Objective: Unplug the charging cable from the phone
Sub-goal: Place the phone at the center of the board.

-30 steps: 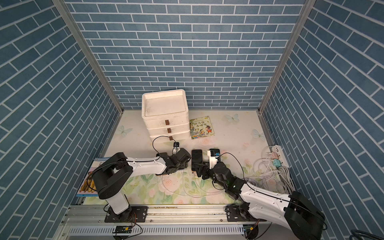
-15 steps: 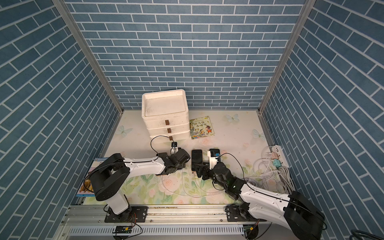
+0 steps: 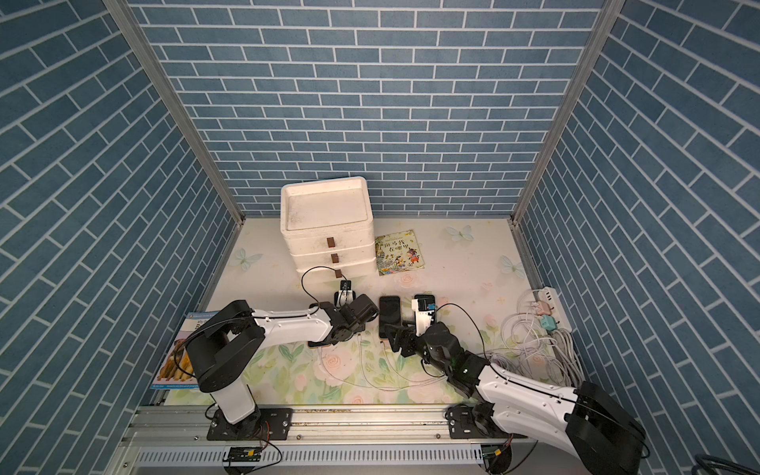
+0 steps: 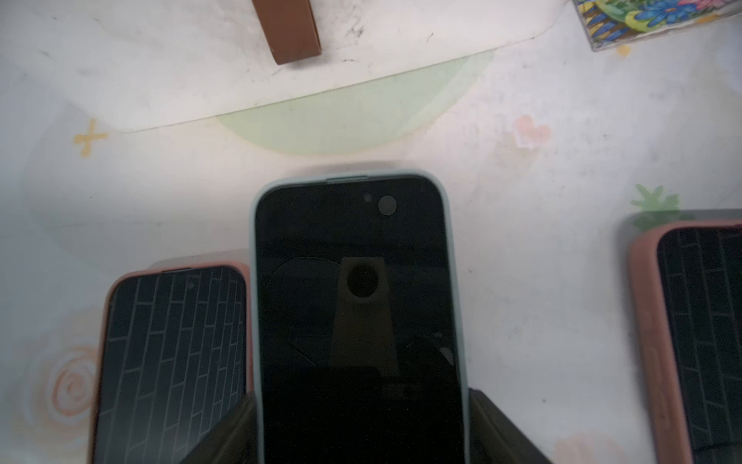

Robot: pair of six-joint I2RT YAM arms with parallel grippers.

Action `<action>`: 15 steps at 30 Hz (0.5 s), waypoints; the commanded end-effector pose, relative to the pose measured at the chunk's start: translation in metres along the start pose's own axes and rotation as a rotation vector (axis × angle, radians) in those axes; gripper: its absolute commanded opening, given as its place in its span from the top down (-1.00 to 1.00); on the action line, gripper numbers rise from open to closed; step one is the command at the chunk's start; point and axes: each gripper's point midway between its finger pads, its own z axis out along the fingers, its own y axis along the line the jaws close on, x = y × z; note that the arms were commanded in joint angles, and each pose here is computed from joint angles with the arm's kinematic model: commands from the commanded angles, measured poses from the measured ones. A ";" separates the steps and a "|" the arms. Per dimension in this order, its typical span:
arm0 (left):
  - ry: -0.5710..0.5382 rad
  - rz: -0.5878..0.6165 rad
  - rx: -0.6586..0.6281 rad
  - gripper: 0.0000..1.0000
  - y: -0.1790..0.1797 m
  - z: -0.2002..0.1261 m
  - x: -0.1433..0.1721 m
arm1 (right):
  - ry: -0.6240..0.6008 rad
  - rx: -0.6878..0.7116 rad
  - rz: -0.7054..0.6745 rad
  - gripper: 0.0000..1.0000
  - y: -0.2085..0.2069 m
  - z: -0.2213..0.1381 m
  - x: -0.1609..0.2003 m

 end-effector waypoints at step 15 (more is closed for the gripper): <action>0.056 -0.022 0.108 1.00 -0.033 0.006 0.028 | -0.025 -0.006 0.022 -0.55 0.001 -0.002 -0.008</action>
